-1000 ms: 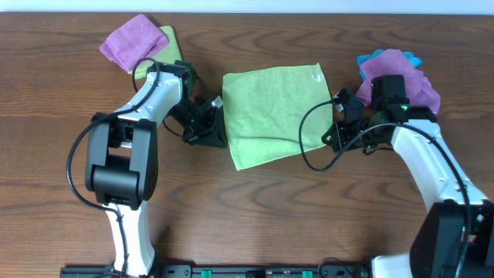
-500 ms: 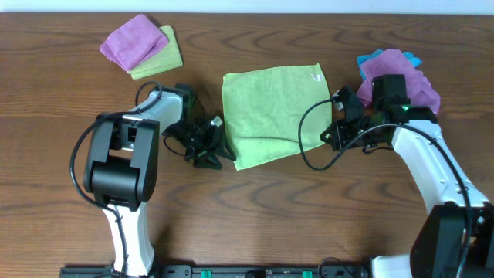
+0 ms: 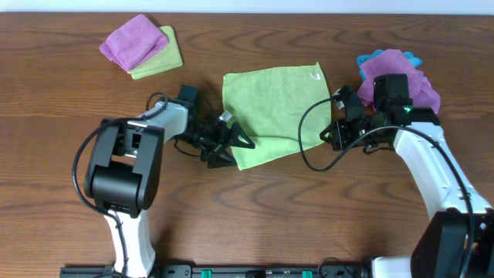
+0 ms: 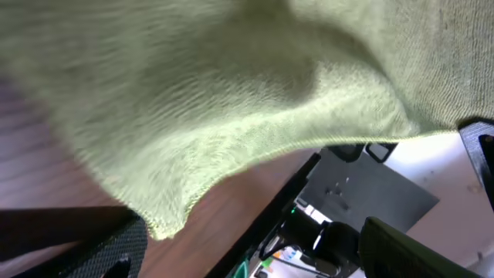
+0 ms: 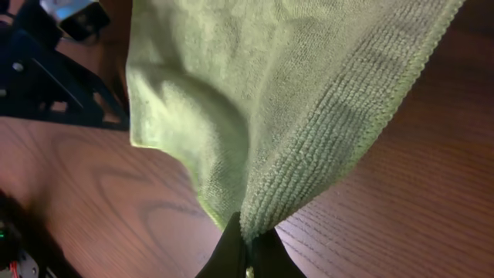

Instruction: Fold the cloth

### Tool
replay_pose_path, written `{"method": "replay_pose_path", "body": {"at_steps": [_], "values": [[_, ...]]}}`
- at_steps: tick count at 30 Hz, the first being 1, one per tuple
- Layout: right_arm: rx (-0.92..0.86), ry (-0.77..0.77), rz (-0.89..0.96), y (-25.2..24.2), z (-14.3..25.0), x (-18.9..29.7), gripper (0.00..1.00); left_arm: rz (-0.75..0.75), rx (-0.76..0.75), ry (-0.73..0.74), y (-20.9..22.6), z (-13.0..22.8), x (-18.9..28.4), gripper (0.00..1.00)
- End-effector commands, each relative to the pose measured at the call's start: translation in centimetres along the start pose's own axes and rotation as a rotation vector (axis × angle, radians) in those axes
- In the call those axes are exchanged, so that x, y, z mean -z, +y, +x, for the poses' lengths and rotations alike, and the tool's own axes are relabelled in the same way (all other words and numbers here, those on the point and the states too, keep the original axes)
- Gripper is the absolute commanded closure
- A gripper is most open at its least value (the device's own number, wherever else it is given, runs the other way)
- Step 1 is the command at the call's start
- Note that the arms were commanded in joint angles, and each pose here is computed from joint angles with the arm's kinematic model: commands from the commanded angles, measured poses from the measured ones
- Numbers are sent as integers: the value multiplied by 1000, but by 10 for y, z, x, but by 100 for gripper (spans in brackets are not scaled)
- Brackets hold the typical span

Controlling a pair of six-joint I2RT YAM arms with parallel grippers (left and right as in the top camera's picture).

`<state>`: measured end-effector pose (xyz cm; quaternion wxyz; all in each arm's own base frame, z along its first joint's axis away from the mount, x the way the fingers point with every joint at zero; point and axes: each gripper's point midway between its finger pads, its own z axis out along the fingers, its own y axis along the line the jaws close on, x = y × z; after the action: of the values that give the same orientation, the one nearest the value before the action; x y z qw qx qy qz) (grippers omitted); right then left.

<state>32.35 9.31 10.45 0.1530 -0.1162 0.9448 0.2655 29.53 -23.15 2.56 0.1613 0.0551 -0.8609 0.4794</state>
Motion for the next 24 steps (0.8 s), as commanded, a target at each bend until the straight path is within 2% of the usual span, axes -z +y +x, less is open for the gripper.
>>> {"method": "replay_pose_path", "body": {"at_steps": [1,3,4,8,12,15,24], "values": [[-1,-22,-22,8,-2,6,99,-206,70,7,57,9,-29,11],[-1,-23,-22,8,-2,7,99,-232,62,2,60,10,-37,14],[-1,-22,-23,9,-1,8,99,-259,62,-5,64,11,-40,19],[-2,-20,-26,10,0,9,99,-321,41,-12,72,12,-44,46],[-2,-21,-27,11,0,10,99,-336,18,-22,73,9,-45,69],[-2,-21,-26,11,0,10,99,-336,7,-25,73,8,-45,94],[15,-17,-25,11,1,10,99,-363,1,-18,77,10,-31,94]]}}
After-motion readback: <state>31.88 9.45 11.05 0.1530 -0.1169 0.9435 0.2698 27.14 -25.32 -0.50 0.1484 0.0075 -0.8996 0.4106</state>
